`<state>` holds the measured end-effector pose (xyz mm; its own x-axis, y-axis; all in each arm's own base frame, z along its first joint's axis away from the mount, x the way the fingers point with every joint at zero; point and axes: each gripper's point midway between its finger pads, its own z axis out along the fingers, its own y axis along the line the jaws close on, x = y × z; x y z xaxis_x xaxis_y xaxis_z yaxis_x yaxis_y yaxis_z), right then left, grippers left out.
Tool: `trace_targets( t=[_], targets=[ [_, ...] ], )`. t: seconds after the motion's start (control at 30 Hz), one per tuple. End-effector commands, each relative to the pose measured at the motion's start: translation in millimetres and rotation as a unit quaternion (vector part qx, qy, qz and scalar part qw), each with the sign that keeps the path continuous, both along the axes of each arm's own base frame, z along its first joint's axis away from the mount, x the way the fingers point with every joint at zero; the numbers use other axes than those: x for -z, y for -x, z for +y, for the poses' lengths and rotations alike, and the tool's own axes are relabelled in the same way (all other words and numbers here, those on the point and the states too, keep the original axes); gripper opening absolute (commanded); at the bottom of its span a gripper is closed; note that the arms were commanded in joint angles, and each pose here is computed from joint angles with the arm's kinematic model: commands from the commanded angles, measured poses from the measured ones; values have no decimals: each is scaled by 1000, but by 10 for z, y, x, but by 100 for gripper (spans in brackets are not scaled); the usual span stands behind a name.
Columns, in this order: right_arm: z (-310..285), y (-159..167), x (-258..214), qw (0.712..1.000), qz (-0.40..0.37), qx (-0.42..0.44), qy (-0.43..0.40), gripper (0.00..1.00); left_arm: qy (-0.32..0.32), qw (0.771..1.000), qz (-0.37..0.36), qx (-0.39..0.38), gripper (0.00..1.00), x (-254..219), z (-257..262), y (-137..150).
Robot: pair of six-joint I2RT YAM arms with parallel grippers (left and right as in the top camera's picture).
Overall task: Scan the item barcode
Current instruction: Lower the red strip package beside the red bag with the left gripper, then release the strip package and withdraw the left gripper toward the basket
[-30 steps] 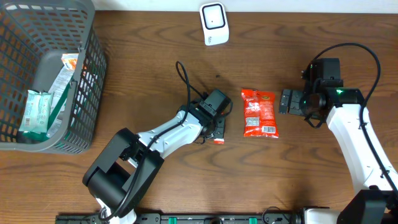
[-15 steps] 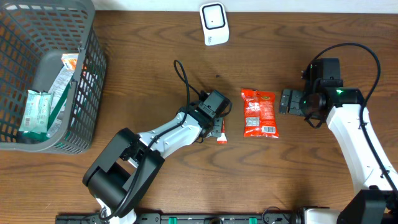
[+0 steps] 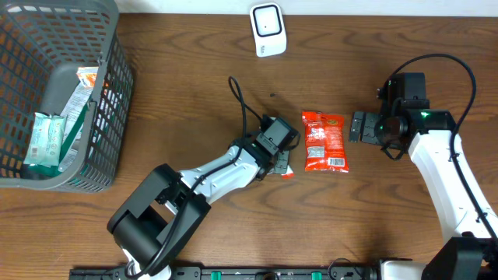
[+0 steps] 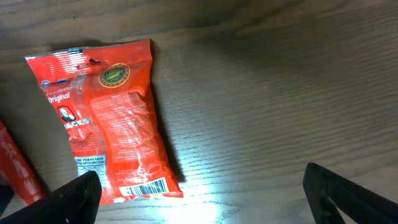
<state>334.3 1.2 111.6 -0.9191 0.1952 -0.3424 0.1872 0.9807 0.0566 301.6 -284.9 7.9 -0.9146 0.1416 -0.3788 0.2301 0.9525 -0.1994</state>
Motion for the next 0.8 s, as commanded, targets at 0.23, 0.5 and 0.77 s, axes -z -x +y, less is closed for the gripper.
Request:
trace_targets(
  t=[0.23, 0.5, 0.77],
  targets=[
    [-28, -24, -31, 1000, -5, 4, 4, 99, -33, 999, -27, -9, 10, 44, 115, -77],
    [-30, -24, -31, 1000, -5, 4, 4, 99, -61, 997, -38, -28, 10, 59, 239, -113],
    [-28, -24, -31, 1000, -5, 4, 4, 99, -72, 996, -16, -45, 10, 259, 280, -70]
  ],
)
